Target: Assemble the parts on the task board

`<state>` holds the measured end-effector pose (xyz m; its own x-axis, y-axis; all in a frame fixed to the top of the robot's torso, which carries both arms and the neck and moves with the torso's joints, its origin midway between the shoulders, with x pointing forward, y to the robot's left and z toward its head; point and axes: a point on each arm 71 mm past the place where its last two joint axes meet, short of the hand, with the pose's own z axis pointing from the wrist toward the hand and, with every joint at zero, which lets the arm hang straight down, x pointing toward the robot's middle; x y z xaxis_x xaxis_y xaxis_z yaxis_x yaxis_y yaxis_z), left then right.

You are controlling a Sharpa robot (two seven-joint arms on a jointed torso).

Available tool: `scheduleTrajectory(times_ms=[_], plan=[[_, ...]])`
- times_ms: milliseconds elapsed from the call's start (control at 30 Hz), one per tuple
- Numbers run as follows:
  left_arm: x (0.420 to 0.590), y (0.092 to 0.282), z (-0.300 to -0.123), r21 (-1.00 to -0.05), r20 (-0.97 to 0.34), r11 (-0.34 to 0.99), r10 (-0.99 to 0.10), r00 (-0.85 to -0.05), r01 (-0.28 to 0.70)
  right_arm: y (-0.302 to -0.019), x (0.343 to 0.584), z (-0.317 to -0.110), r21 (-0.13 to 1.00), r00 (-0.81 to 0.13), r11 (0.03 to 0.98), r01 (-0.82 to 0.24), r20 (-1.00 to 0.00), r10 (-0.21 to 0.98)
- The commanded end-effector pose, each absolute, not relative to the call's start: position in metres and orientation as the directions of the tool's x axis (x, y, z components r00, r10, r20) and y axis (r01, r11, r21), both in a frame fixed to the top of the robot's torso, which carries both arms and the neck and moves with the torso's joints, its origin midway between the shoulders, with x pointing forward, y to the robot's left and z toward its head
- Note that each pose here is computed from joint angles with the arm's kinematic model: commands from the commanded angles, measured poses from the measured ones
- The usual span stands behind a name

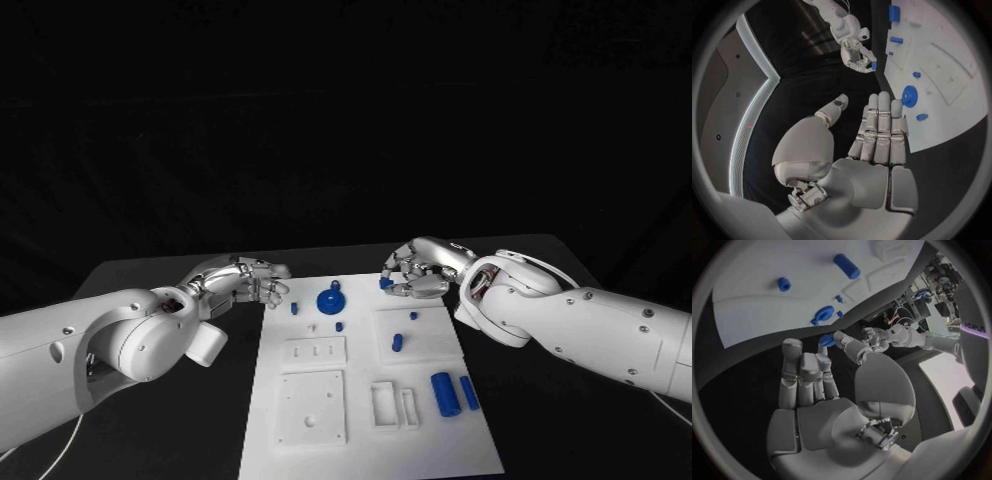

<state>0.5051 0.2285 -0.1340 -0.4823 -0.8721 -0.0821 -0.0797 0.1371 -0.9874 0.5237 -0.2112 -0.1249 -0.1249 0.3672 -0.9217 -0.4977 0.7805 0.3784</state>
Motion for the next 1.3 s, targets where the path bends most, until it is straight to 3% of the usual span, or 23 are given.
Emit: scheduleTrajectory(times_ms=[33,600,1300], plan=[[0.5,0.22,-0.142,-0.966,-0.074,0.192,-0.846,-0.528,-0.173,-0.198,0.515,-0.123,0.388,-0.157,0.753,-0.531,-0.919,0.363],[0.487,0.192,-0.149,-0.923,-0.124,0.321,-0.768,-0.628,-0.211,-0.139,0.481,-0.114,0.397,-0.211,0.656,-0.642,-0.914,0.347],[0.477,0.176,-0.153,-0.91,-0.141,0.374,-0.685,-0.714,-0.179,-0.122,0.475,-0.115,0.411,-0.243,0.627,-0.662,-0.909,0.34]])
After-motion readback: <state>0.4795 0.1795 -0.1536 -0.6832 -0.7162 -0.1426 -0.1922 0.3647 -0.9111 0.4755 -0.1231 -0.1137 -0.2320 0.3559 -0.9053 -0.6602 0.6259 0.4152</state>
